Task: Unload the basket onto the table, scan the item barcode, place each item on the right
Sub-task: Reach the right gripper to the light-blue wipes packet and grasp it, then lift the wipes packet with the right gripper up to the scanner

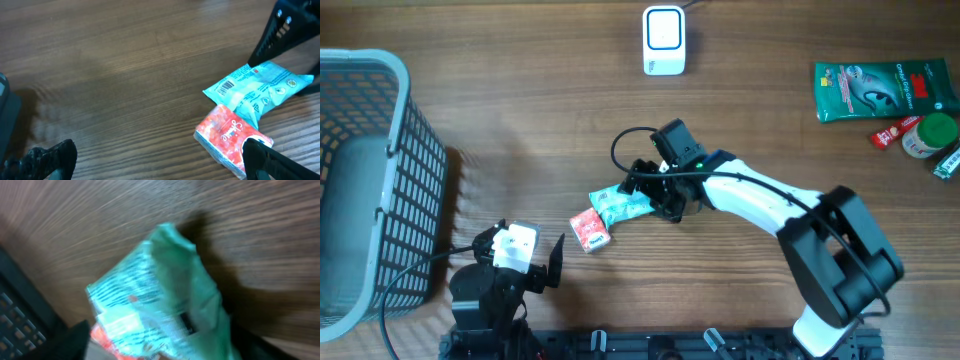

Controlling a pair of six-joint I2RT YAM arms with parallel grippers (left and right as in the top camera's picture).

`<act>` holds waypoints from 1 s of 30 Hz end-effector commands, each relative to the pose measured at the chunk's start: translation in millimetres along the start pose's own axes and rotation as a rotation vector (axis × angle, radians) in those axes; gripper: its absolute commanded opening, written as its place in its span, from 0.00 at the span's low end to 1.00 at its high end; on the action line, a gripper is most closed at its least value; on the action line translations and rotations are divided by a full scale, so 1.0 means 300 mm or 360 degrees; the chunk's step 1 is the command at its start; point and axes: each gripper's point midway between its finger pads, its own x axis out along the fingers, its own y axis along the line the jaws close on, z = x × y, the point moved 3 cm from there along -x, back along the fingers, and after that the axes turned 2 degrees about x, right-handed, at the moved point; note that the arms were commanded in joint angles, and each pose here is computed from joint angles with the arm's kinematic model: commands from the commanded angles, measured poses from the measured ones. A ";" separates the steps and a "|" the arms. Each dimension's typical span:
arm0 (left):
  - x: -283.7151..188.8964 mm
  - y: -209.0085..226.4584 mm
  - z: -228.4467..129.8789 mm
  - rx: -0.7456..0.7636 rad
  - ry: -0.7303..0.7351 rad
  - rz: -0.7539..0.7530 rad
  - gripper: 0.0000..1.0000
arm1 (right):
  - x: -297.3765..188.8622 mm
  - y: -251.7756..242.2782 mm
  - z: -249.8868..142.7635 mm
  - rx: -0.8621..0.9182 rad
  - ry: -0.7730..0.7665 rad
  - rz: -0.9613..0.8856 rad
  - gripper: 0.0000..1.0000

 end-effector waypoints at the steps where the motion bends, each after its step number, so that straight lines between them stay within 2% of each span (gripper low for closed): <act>1: 0.000 0.004 0.000 0.0012 -0.0008 0.0012 1.00 | 0.085 -0.106 0.023 0.0148 -0.0014 -0.0183 0.11; 2: 0.000 0.004 0.000 0.0012 -0.0008 0.0012 1.00 | 0.087 -0.135 0.047 0.0147 -0.0102 -0.0256 0.04; 4: 0.000 0.004 0.000 0.0012 -0.0008 0.0012 1.00 | 0.062 -0.153 0.100 0.0051 -0.0283 -0.0339 0.04; 6: 0.000 0.004 0.000 0.0012 -0.0008 0.0012 1.00 | -0.011 -0.099 0.118 -0.0088 -0.0338 -0.0260 0.04; 7: 0.000 0.004 0.000 0.0012 -0.0008 0.0011 1.00 | -0.083 -0.059 0.114 -0.0135 -0.0369 -0.0195 0.04; 9: 0.000 0.004 0.000 0.0012 -0.0008 0.0012 1.00 | -0.302 0.042 0.088 -0.0412 -0.0506 -0.0031 0.04; 12: 0.000 0.004 0.001 0.0012 -0.0008 0.0012 1.00 | -0.634 0.162 -0.042 -0.1024 -0.0792 0.0212 0.04; 16: 0.000 0.004 0.000 0.0012 -0.0008 0.0011 1.00 | -0.924 0.162 -0.253 -0.1356 -0.1000 0.0493 0.04; 20: 0.000 0.004 0.001 0.0012 -0.0008 0.0012 1.00 | -1.035 0.107 -0.390 -0.1438 -0.1010 0.0662 0.04; 23: 0.000 0.004 0.000 0.0012 -0.0008 0.0012 1.00 | -1.017 0.098 -0.433 -0.1391 -0.0850 0.0733 0.04; 30: 0.000 0.004 0.001 0.0012 -0.0008 0.0012 1.00 | -0.992 0.081 -0.424 -0.0989 -0.0707 0.0756 0.04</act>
